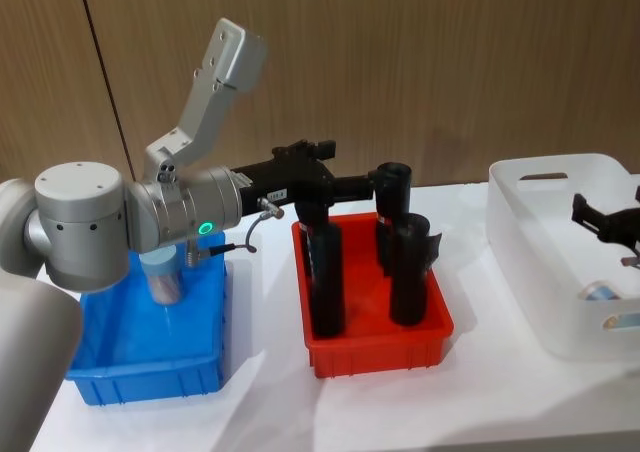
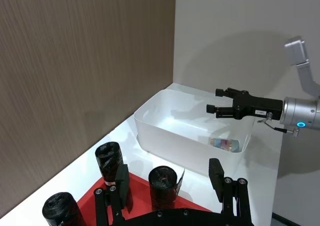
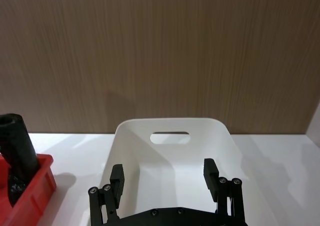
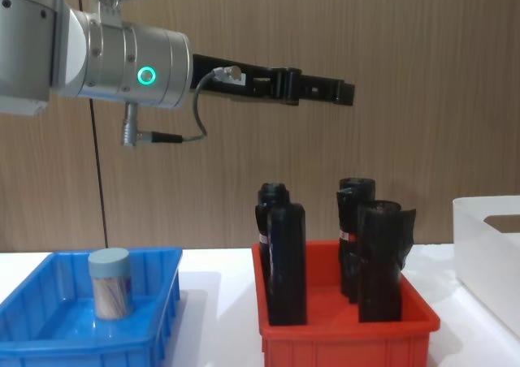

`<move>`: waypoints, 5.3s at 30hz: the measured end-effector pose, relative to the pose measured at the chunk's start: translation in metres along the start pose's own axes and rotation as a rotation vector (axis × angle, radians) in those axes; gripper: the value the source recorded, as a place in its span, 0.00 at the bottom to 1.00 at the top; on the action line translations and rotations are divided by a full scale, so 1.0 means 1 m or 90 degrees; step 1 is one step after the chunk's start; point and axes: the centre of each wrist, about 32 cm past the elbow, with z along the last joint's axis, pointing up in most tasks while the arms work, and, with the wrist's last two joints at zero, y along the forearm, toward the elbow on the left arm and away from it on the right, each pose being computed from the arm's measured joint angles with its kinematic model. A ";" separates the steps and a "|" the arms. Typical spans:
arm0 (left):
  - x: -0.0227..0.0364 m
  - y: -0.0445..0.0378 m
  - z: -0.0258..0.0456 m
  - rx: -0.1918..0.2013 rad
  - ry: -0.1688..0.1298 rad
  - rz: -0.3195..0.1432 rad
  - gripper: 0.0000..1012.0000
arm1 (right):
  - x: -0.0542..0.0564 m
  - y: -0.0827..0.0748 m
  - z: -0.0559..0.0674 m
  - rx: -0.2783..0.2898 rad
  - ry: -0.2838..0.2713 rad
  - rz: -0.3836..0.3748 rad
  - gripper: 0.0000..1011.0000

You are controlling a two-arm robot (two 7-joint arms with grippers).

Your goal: Pick the cotton swabs from the blue box and place them into the white box.

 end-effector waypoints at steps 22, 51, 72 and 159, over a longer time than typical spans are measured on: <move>0.0000 0.0000 0.0000 0.000 0.000 0.000 0.99 | -0.012 -0.016 0.012 0.065 -0.024 -0.005 0.99; 0.0000 0.0000 0.0000 0.000 0.000 0.000 0.99 | -0.015 -0.020 0.015 0.078 -0.028 -0.006 0.99; -0.0031 0.0016 -0.0064 -0.001 -0.007 0.016 0.99 | -0.021 -0.025 0.013 0.079 -0.031 0.005 0.99; -0.1080 0.0480 -0.1313 -0.104 -0.152 0.338 0.99 | -0.110 -0.103 -0.015 0.078 -0.012 0.173 0.99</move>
